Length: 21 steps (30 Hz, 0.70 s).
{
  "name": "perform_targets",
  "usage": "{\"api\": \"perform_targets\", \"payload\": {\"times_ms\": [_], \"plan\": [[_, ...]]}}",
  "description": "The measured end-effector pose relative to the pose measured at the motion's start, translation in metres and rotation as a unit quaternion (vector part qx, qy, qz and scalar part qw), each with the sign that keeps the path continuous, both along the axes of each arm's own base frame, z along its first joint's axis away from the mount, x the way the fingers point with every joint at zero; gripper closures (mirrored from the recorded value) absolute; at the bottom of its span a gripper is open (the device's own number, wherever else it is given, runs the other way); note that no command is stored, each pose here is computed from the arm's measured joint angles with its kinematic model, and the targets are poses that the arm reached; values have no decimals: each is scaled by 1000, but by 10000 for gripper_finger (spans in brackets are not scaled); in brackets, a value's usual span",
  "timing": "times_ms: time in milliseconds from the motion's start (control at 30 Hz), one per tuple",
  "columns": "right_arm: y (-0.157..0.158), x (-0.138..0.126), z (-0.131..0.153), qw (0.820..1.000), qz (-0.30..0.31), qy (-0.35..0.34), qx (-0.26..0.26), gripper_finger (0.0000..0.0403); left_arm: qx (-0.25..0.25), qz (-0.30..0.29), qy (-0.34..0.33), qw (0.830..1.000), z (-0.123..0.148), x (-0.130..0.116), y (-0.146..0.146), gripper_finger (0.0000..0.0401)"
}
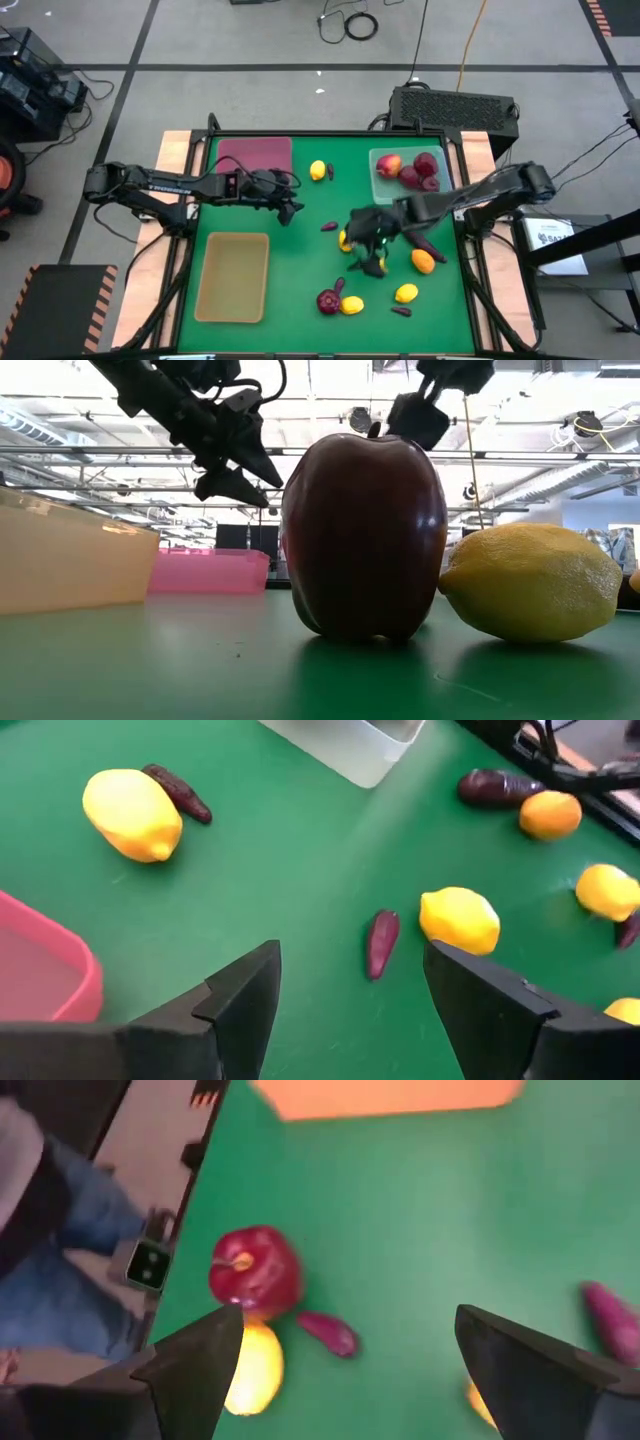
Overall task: Sort produce into baskets
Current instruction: Put the apple into the transparent bin
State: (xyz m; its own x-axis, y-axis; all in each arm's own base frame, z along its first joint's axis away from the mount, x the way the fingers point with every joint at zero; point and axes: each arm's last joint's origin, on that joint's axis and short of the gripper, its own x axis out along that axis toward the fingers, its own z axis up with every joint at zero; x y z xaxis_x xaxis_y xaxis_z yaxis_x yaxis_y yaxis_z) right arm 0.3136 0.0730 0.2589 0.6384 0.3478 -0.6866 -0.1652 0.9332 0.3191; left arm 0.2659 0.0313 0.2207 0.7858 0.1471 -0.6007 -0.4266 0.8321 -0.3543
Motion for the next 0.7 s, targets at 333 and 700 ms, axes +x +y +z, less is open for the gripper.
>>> {"api": "perform_targets", "payload": {"times_ms": [333, 700], "plan": [[64, 38, -35, 991, 95, -95, 0, 50, 2, -56, 26, 998, -4, -3, -3, 147], [102, 53, -54, 967, 174, -88, -162, 51, -1, -72, 32, 997, -5, -3, -4, 147]]}}
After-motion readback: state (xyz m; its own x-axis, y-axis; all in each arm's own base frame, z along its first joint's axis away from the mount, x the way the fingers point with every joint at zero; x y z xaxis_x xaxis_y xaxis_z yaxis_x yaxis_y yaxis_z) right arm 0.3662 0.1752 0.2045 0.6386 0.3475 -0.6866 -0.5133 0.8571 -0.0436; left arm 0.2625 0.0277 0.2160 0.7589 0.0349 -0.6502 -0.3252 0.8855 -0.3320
